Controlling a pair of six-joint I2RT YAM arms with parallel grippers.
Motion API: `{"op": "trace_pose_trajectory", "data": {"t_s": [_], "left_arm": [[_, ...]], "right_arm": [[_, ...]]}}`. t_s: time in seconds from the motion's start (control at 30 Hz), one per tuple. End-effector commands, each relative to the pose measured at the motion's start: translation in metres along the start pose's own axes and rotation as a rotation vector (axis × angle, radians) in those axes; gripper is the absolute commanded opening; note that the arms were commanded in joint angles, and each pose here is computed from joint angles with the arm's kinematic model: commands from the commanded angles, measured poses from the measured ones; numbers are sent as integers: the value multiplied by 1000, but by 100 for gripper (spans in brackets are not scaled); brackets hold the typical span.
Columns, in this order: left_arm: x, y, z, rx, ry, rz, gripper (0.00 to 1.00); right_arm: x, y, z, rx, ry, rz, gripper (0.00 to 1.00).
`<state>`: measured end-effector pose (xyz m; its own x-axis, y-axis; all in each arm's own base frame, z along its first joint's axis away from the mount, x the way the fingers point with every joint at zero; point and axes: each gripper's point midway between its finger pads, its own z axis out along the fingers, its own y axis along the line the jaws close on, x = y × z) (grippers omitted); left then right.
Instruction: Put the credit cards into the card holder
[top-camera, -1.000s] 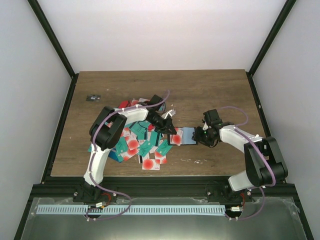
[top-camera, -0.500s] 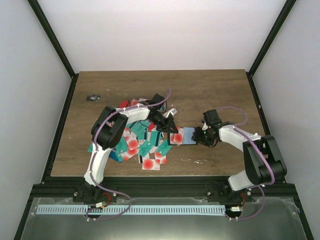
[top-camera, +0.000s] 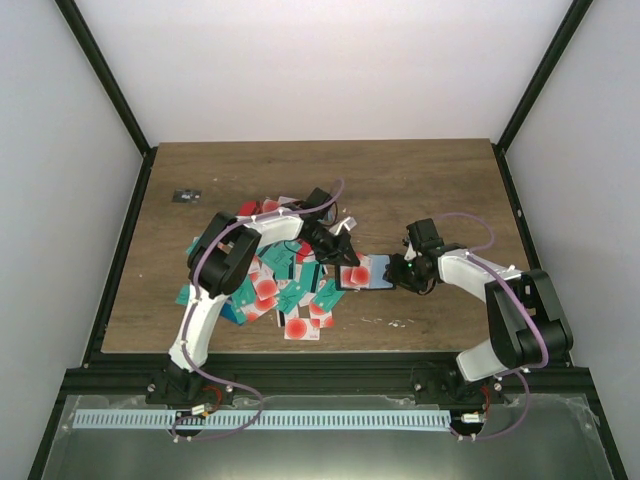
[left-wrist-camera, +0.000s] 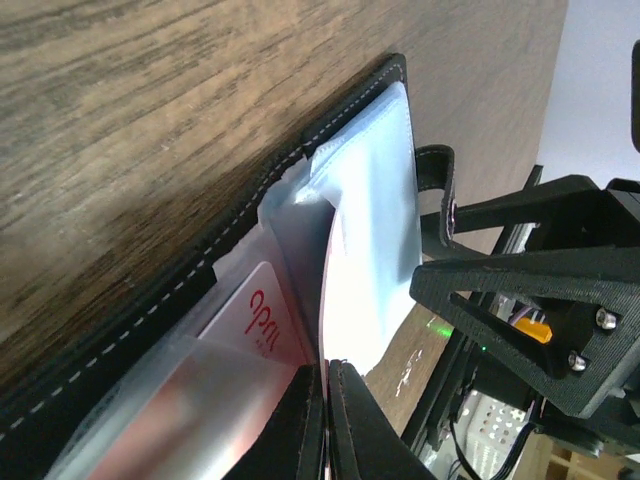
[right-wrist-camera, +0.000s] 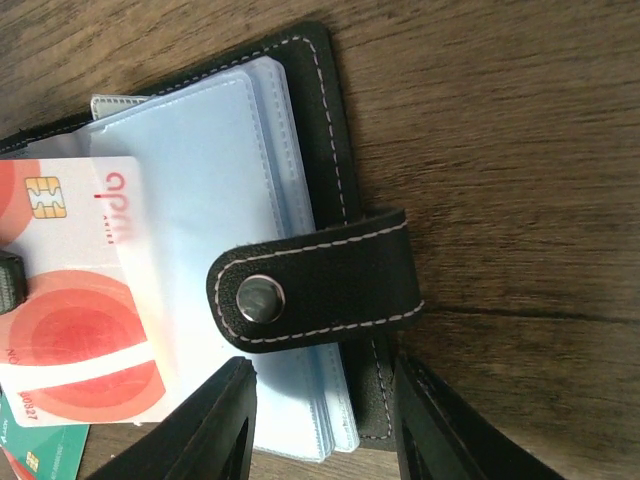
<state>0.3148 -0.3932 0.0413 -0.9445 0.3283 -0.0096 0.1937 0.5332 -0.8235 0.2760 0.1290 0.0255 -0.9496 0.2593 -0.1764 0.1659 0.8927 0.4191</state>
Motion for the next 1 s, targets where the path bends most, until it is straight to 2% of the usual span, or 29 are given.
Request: {"op": "trace_pose_trajectory", "data": {"t_s": [0.0,0.97], "left_arm": [[-5,6,9,-3,-10,-34,4],[-4,6,39,-23,-49,-94,4]], "right_arm": [[-1,1,4,-14,11,-7,40],[-3,9,9,-47,37,-34,39]]}}
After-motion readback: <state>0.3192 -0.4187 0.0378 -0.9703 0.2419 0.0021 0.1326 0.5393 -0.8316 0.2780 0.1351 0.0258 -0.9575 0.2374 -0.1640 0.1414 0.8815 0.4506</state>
